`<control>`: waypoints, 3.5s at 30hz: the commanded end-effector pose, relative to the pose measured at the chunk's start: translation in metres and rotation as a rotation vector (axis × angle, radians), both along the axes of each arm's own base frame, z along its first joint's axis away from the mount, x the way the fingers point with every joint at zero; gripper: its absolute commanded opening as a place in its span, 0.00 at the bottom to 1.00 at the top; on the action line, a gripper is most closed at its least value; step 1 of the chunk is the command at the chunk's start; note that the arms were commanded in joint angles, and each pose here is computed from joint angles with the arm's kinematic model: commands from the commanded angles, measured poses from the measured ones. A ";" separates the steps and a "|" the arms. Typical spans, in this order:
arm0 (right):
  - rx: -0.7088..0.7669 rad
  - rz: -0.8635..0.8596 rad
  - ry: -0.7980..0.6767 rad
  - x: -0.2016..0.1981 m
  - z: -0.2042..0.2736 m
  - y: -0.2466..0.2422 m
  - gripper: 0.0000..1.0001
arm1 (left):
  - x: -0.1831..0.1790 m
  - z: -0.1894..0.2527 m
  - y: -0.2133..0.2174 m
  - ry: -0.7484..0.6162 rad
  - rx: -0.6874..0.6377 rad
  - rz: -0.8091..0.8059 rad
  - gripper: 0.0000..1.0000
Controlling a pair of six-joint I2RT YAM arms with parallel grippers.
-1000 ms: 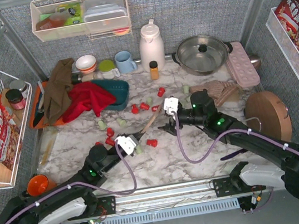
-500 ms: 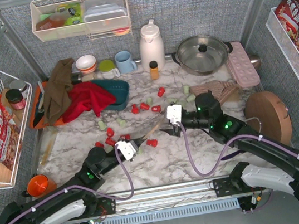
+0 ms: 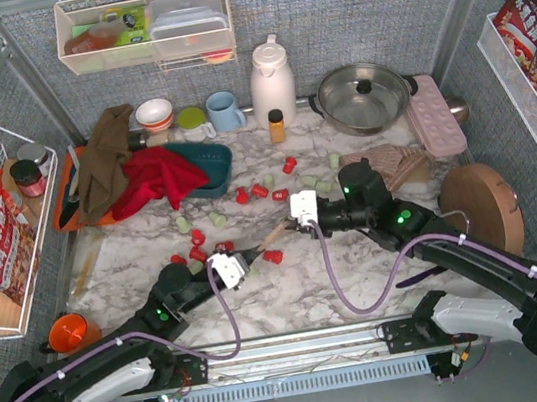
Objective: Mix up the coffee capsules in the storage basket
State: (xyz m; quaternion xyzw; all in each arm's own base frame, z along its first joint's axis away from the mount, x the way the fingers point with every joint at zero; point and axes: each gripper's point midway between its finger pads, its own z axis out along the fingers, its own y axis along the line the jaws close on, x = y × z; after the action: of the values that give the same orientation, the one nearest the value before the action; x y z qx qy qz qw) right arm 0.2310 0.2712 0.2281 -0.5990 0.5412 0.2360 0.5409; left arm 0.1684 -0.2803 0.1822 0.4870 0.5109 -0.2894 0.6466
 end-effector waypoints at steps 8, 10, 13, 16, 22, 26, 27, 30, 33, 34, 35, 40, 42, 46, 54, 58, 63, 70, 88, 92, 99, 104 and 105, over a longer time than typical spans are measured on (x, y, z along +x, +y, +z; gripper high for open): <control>0.042 -0.435 -0.023 0.062 0.003 -0.033 0.00 | 0.049 0.023 0.034 0.061 -0.205 0.365 0.99; 0.073 -0.718 -0.090 0.092 0.008 -0.070 0.00 | 0.059 0.024 0.045 0.110 -0.251 0.450 0.99; 0.093 -1.177 -0.212 0.117 0.020 -0.144 0.00 | 0.076 0.021 0.064 0.168 -0.297 0.612 0.99; 0.099 -1.474 -0.309 0.122 0.022 -0.199 0.00 | 0.093 0.015 0.089 0.215 -0.319 0.817 0.99; -0.074 -1.771 -0.365 0.147 -0.006 -0.268 0.00 | 0.112 0.008 0.129 0.273 -0.353 1.152 0.99; -0.141 -1.863 -0.342 0.172 -0.029 -0.293 0.00 | 0.116 0.010 0.128 0.269 -0.335 1.171 0.99; -0.141 -1.836 -0.310 0.179 -0.035 -0.289 0.00 | 0.117 0.011 0.128 0.267 -0.333 1.176 0.99; -0.064 -1.723 -0.142 0.191 -0.044 -0.266 0.00 | 0.119 0.016 0.130 0.261 -0.340 1.187 0.99; 0.061 -1.629 -0.049 0.190 -0.039 -0.247 0.00 | 0.119 0.019 0.131 0.267 -0.354 1.186 0.99; 0.089 -1.602 -0.038 0.190 -0.036 -0.243 0.00 | 0.118 0.018 0.131 0.271 -0.357 1.183 0.99; 0.119 -1.580 -0.023 0.189 -0.033 -0.238 0.00 | 0.118 0.018 0.131 0.275 -0.364 1.180 0.99; 0.297 -1.487 0.099 0.195 -0.037 -0.221 0.00 | 0.114 0.011 0.136 0.292 -0.388 1.181 0.99; 0.362 -1.462 0.150 0.203 -0.048 -0.220 0.00 | 0.112 0.010 0.138 0.297 -0.394 1.183 0.99; 0.400 -1.515 0.218 0.215 -0.085 -0.238 0.00 | 0.110 0.010 0.141 0.301 -0.396 1.182 0.99; 0.333 -1.922 0.114 0.173 -0.102 -0.334 0.00 | 0.103 0.009 0.150 0.296 -0.409 1.183 0.99; 0.404 -2.043 0.131 0.160 -0.104 -0.368 0.00 | 0.104 0.010 0.152 0.289 -0.424 1.184 0.99; 0.430 -2.168 0.103 0.145 -0.101 -0.399 0.00 | 0.108 0.014 0.148 0.283 -0.391 1.182 0.99; 0.472 -2.192 0.094 0.139 -0.094 -0.406 0.10 | 0.108 0.018 0.147 0.280 -0.389 1.176 0.99; 0.452 -1.969 -0.006 0.129 -0.005 -0.345 0.99 | 0.098 0.018 0.169 0.314 -0.412 1.246 0.99; 0.379 -1.834 -0.024 0.131 0.013 -0.306 0.99 | 0.099 0.011 0.171 0.352 -0.395 1.288 0.99; 0.309 -1.481 0.136 0.123 -0.010 -0.212 0.99 | 0.109 -0.005 0.171 0.397 -0.292 1.363 0.99; 0.216 -1.337 0.188 0.112 -0.047 -0.175 0.96 | 0.134 -0.019 0.172 0.532 -0.200 1.373 0.99; 0.216 -1.327 0.197 0.112 -0.053 -0.172 0.96 | 0.138 -0.020 0.174 0.544 -0.182 1.383 0.99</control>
State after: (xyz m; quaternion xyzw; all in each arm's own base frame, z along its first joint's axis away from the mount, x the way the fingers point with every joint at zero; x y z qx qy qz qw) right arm 0.3470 0.0785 0.1937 -0.0182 0.8070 -0.0700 0.5861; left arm 0.2983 -0.1044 0.1784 -0.1001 0.7792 0.0403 0.6174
